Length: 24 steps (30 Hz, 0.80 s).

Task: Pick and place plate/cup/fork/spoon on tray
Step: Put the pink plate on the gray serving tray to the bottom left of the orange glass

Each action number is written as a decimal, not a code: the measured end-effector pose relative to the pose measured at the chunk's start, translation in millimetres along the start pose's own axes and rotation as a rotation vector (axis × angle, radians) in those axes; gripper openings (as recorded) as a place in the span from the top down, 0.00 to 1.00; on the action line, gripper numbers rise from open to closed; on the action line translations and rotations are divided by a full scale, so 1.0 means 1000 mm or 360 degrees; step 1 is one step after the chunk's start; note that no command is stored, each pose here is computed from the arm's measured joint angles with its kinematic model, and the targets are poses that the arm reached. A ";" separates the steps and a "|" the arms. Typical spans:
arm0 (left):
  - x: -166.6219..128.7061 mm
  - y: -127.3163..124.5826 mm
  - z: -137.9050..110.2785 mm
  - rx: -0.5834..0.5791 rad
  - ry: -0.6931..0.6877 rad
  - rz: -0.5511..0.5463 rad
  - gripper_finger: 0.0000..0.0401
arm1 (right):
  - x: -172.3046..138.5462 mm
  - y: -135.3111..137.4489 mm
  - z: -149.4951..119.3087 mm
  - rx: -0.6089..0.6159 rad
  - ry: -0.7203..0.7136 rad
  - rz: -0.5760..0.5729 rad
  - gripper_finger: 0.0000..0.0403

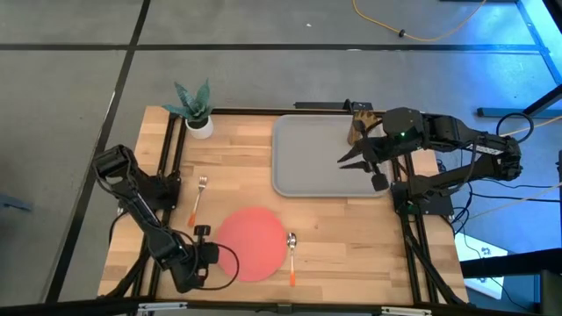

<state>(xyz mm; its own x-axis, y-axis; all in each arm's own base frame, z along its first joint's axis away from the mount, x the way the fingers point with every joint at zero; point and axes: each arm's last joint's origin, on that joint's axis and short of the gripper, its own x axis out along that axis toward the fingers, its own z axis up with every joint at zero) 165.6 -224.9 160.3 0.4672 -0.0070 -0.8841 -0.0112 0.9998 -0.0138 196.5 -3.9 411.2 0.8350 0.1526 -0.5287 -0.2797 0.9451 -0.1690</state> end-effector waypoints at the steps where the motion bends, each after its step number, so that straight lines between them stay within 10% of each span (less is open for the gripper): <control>1: -0.004 -0.002 0.003 0.0002 0.0000 0.0005 0.89 | 0.000 0.001 0.000 -0.0008 0.0008 -0.0018 0.82; 12: -0.072 -0.025 0.049 -0.0062 -0.0343 0.0206 0.89 | 0.046 0.064 0.012 -0.0249 0.0256 -0.0124 0.84; 24: -0.106 -0.044 0.043 -0.0035 -0.0651 0.0223 0.89 | 0.139 0.161 -0.001 -0.0474 0.0528 -0.0038 0.85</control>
<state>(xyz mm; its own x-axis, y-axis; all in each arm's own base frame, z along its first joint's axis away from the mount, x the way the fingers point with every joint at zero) 154.2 -267.2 274.3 0.7718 0.1405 -0.6201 -0.1162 0.9900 0.0796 267.3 169.3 309.5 0.6594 -0.0151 -0.7516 -0.4272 0.8152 -0.3911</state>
